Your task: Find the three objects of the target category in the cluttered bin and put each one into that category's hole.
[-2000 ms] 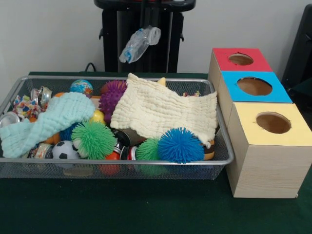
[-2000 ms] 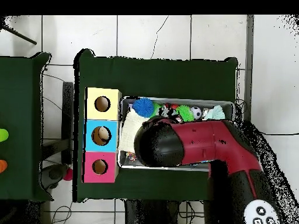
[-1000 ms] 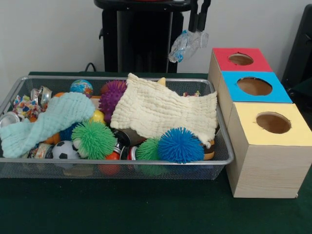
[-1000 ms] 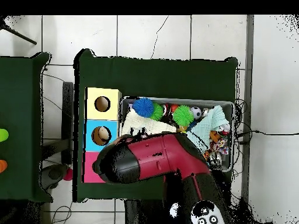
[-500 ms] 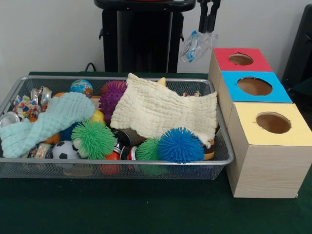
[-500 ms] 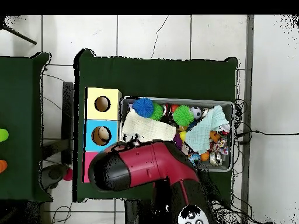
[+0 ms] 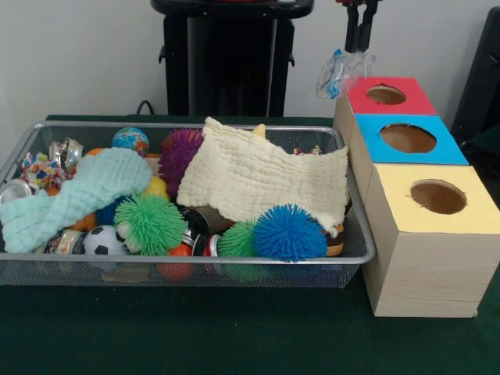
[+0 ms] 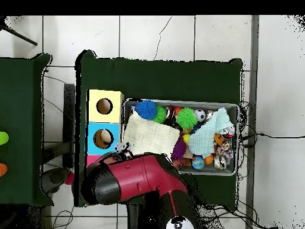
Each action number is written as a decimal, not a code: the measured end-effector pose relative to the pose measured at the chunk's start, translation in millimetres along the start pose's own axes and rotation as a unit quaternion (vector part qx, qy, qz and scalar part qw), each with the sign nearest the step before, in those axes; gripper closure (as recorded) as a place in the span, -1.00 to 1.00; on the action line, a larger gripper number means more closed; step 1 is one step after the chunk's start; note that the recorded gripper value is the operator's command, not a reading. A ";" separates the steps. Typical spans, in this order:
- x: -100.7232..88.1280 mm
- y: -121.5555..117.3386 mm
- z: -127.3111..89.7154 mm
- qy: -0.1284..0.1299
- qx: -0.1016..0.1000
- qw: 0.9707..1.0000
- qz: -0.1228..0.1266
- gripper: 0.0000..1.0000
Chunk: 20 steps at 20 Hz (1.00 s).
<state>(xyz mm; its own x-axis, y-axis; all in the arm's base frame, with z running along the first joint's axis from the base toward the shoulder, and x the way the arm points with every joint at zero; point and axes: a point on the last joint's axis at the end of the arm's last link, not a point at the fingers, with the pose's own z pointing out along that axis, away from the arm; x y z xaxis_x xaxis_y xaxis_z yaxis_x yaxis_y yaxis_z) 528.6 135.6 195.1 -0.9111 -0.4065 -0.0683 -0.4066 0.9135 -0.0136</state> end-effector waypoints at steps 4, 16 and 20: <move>3.7 14.0 2.6 -0.008 -0.006 1.000 0.008 1.00; 8.3 37.8 4.8 -0.026 -0.008 0.999 0.032 1.00; 11.1 47.2 5.1 -0.027 -0.008 0.999 0.038 1.00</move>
<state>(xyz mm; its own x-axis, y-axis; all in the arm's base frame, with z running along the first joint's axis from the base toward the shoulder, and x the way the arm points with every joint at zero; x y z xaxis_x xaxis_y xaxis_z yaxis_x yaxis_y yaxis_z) 499.6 174.3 188.6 -0.9348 -0.3334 -0.1229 -0.3370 0.9414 0.0096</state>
